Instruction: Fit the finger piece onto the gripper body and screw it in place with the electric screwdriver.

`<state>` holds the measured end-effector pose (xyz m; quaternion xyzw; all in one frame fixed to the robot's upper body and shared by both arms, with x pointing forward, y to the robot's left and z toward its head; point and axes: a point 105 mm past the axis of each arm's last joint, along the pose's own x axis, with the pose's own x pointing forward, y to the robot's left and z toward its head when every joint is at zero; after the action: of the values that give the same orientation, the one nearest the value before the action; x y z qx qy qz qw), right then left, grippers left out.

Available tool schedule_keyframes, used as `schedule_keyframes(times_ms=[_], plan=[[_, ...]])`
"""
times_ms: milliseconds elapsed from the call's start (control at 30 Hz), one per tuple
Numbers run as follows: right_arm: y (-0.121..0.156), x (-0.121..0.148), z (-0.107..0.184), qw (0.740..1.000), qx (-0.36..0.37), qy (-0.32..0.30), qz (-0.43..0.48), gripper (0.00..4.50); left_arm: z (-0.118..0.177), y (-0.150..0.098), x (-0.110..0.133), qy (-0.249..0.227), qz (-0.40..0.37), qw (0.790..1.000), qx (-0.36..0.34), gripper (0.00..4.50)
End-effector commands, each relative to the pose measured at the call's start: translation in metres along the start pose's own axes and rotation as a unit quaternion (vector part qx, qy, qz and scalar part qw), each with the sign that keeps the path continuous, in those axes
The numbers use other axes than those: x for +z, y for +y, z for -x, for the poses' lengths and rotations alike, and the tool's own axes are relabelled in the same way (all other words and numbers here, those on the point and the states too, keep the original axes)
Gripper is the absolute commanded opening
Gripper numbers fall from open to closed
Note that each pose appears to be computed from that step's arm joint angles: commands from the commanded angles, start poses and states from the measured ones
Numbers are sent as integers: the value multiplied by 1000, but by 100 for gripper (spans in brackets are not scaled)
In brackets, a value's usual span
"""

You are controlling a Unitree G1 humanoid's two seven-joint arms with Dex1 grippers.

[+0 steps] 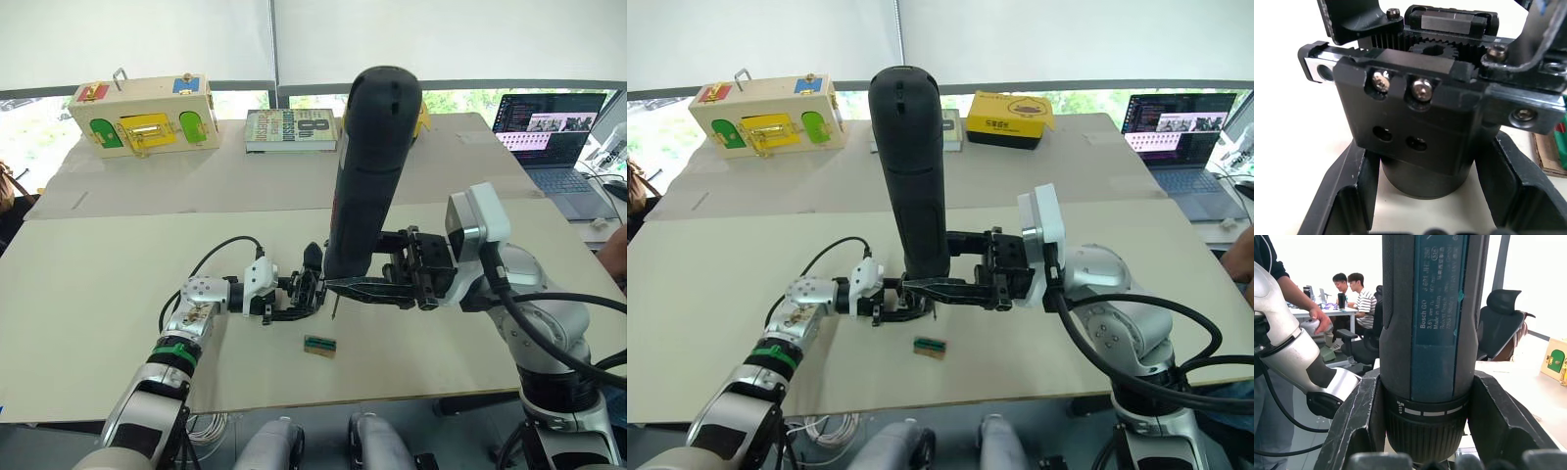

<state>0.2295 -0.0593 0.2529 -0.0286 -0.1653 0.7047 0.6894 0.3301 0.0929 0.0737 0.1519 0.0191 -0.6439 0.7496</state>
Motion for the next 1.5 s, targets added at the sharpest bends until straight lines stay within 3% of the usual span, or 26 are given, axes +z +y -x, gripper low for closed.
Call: schedule_keyframes(times_ms=[33,67,133,233,633,933,1133,1500], plan=[[6,17,0,999,9,-24,29,192,-2,-7,-19,33,27,999,-2,230],[6,17,0,999,9,-25,29,192,-1,-7,-19,30,33,999,-1,230],[6,17,0,999,9,-26,29,192,1,-7,-19,31,37,999,3,334],[6,17,-1,999,9,-27,28,192,8,-5,-17,24,38,999,26,446],[4,17,-1,999,3,-32,28,192,31,-22,-2,-3,32,993,110,446],[3,16,-2,999,1,-34,25,192,11,-41,1,-7,33,990,137,446],[2,16,-2,999,-2,-33,28,192,-5,-37,7,-21,51,984,167,446],[2,17,-3,999,-9,-33,33,192,-12,-27,1,12,56,981,183,446]])
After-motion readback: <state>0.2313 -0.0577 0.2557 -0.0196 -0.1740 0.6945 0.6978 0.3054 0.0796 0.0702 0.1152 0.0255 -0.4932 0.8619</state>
